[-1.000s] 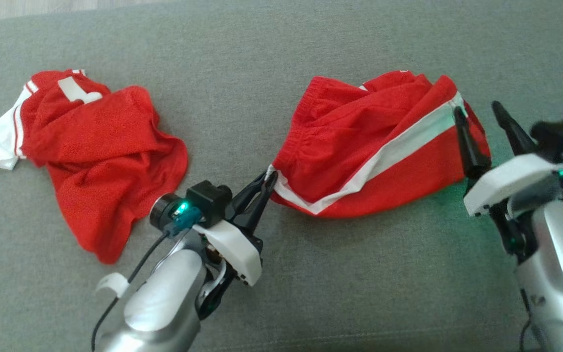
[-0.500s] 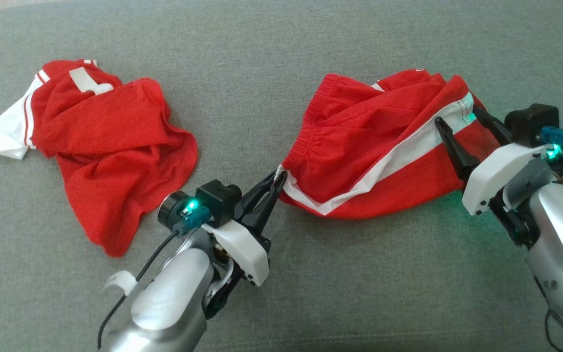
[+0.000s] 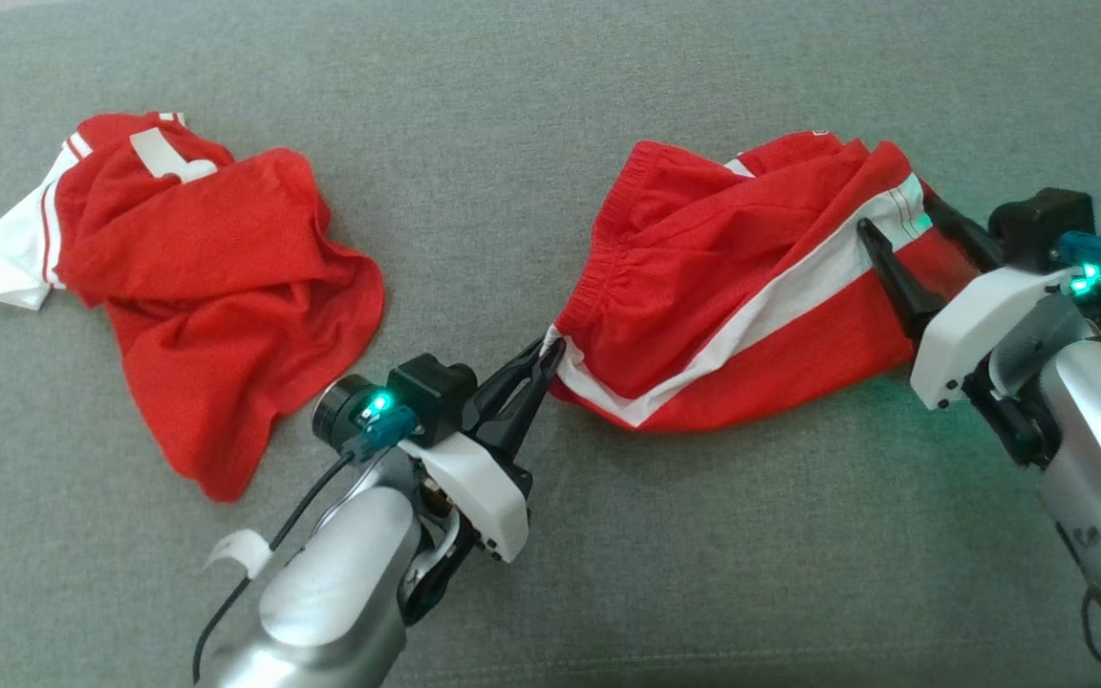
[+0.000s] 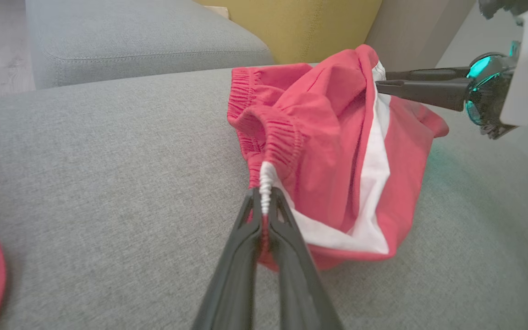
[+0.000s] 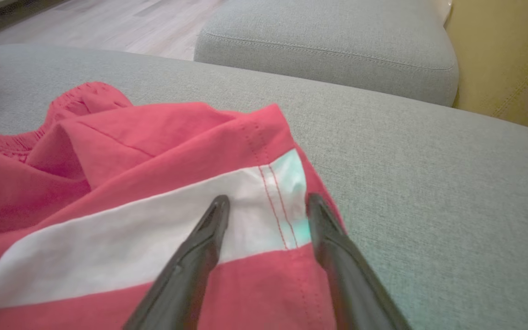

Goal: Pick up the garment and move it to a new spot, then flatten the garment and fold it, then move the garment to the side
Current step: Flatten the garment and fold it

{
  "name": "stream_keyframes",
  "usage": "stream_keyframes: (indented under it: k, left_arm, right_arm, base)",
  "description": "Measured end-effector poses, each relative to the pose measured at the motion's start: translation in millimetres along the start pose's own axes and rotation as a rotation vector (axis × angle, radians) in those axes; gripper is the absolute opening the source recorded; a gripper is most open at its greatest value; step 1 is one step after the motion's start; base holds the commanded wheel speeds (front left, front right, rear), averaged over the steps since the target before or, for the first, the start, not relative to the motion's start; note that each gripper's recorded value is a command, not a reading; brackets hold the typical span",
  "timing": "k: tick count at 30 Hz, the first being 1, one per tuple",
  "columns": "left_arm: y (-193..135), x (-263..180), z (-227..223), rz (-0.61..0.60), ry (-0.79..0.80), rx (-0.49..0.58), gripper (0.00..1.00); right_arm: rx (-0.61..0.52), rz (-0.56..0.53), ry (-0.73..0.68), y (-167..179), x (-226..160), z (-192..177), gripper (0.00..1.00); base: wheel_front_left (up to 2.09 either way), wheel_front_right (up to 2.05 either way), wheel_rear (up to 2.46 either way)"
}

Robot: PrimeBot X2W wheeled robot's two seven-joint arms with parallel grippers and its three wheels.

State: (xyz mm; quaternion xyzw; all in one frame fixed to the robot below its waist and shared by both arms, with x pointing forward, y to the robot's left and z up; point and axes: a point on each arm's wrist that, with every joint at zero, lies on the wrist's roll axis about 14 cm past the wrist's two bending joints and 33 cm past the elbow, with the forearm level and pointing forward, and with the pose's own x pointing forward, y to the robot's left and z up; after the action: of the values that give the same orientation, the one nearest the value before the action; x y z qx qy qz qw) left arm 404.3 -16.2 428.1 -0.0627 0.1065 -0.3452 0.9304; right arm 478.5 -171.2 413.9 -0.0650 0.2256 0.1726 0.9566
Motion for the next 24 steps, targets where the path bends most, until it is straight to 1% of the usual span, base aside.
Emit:
stream_keyframes:
  k: [1, 2, 3, 9, 14, 17, 21, 24]
  left_arm:
    - [0.1, -0.2, -0.1, 0.001, 0.0, 0.0, 0.0]
    - [0.4, -0.4, -0.1, 0.001, 0.0, 0.0, 0.0]
    - [0.6, -0.7, -0.3, 0.002, 0.001, 0.001, 0.0]
    - [0.3, -1.8, 1.4, 0.003, 0.0, 0.008, 0.0]
    - [-1.1, -3.1, 8.2, 0.003, -0.014, 0.021, 0.0]
    - [2.6, -5.4, 15.8, 0.021, -0.036, 0.022, 0.0]
    - [4.7, -11.0, 28.4, 0.043, -0.079, 0.013, 0.0]
    - [7.2, -13.3, 48.0, 0.059, -0.139, 0.01, 0.0]
  right_arm:
    - [0.0, 0.003, 0.004, 1.0, 0.5, -0.8, 0.4]
    - [-0.001, 0.008, 0.008, 2.3, 1.0, -1.9, 0.16]
    - [-0.003, 0.012, 0.011, 3.5, 1.3, -2.6, 0.0]
    - [-0.007, 0.019, 0.005, 5.1, -0.8, -1.6, 0.0]
    - [0.016, 0.01, -0.056, 2.8, -9.0, 11.7, 0.0]
    - [0.022, -0.003, -0.132, -3.5, -19.2, 30.3, 0.0]
    - [0.064, -0.019, -0.239, -9.3, -40.5, 52.5, 0.0]
    - [0.079, -0.034, -0.317, -14.7, -59.8, 68.9, 0.0]
  base:
    - [0.0, 0.0, 0.0]
    - [0.0, 0.0, 0.0]
    - [0.0, 0.0, 0.0]
    - [0.0, 0.0, 0.0]
    - [0.0, 0.0, 0.0]
    - [0.0, 0.0, 0.0]
    - [0.0, 0.0, 0.0]
    - [0.0, 0.0, 0.0]
